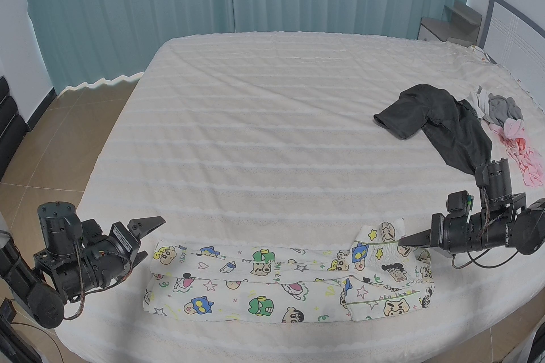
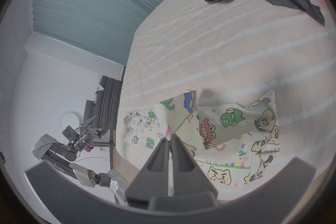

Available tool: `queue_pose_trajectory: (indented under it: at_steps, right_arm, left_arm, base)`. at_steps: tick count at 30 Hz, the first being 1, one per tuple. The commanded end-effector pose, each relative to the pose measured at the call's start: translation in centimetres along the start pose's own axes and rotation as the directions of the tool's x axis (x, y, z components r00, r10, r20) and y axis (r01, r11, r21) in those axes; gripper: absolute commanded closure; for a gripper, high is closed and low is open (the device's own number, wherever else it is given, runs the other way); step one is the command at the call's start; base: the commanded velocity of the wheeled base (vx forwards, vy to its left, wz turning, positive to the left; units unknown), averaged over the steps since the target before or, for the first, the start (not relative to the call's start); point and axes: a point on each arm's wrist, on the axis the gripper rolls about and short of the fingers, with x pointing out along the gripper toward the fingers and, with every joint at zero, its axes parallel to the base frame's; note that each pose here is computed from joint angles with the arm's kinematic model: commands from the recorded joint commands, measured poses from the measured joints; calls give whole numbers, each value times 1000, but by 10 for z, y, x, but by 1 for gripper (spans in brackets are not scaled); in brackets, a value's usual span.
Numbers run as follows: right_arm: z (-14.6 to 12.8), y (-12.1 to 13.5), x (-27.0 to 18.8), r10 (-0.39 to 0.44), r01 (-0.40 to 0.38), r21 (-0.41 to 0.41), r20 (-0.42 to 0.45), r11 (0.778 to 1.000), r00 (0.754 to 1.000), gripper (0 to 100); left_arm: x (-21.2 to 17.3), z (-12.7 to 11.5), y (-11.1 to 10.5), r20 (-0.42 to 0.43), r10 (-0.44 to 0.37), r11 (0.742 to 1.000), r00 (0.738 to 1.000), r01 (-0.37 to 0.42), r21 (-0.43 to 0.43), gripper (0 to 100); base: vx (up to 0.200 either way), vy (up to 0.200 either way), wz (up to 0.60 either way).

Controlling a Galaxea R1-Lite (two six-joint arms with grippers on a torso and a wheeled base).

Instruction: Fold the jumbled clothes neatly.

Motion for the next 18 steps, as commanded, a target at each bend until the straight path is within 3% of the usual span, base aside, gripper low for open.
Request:
queue_pose_trajectory:
  at_steps: [1,18]
  right_arm:
    - [-2,4,-4,10,-10,-11,7,1000,1000,100]
    - [-23,7,-19,15,-15,-32,-7,999,1000,100]
  left_arm:
    - [0,0,0,0,1,1000,1000,-1,-1,0]
    - [0,0,0,-2,0,1000,1000,0,0,0]
  base:
    - [0,0,0]
    - [0,0,0]
